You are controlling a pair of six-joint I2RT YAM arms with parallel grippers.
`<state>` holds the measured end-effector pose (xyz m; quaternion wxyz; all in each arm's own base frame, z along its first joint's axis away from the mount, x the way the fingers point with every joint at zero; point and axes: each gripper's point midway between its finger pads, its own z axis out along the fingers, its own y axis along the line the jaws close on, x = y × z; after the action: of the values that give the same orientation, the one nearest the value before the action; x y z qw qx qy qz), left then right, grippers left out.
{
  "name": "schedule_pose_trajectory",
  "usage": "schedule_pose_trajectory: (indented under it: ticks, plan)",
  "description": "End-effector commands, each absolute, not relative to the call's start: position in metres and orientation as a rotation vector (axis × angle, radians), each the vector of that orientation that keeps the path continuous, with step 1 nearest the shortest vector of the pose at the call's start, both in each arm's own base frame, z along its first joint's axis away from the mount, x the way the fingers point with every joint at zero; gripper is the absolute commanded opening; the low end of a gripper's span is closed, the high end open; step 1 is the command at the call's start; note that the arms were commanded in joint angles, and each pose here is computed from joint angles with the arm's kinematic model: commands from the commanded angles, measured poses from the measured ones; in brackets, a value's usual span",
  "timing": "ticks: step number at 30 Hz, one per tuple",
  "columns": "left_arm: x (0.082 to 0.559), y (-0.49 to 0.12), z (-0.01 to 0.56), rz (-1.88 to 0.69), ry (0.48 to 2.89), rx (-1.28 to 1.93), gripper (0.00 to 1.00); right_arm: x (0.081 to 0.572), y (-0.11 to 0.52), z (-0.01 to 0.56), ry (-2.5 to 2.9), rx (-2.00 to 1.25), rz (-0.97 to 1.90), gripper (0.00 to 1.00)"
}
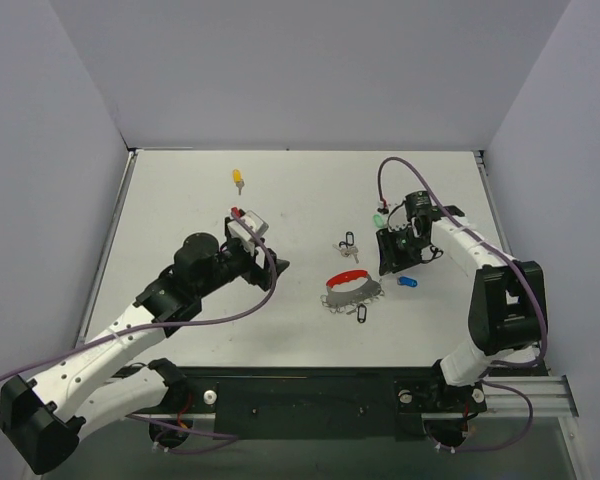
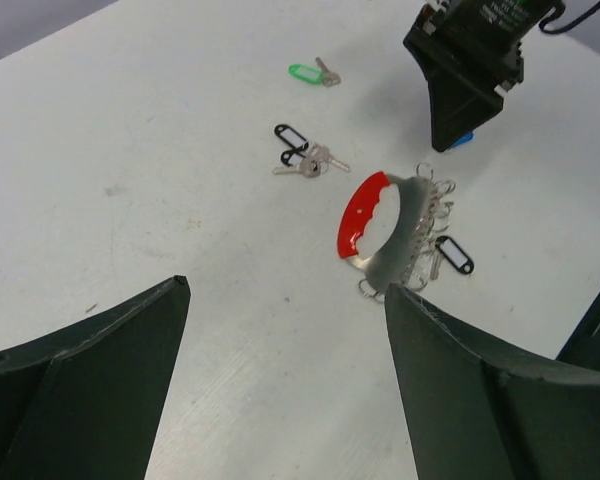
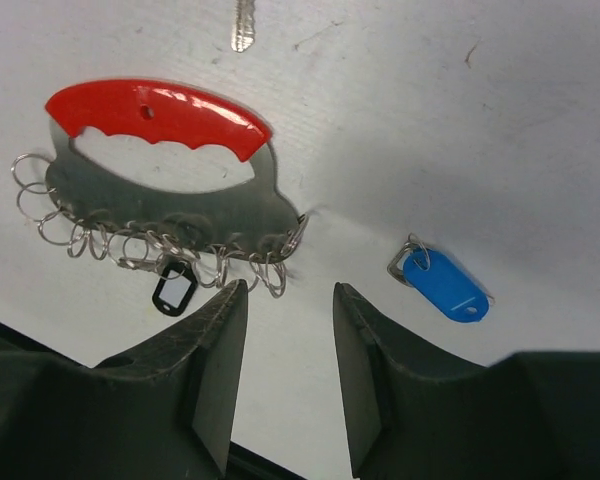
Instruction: Put the keys on the keyring
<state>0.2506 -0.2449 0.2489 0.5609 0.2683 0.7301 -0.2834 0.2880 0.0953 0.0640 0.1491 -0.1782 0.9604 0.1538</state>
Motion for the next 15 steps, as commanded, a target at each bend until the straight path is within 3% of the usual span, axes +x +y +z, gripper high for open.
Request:
schedule_pose_trajectory:
  ticks: [1,15]
  plan:
    - [0.245,-0.218,0.207,-0.487,1.787,0.766,0.90,0.293,0.090,0.055,2.826,-0.374,0.354,0.35]
    - [0.251,-0.214,0.209,-0.532,1.768,0.789,0.88,0.290,0.099,0.035,2.905,-0.392,0.324,0.29]
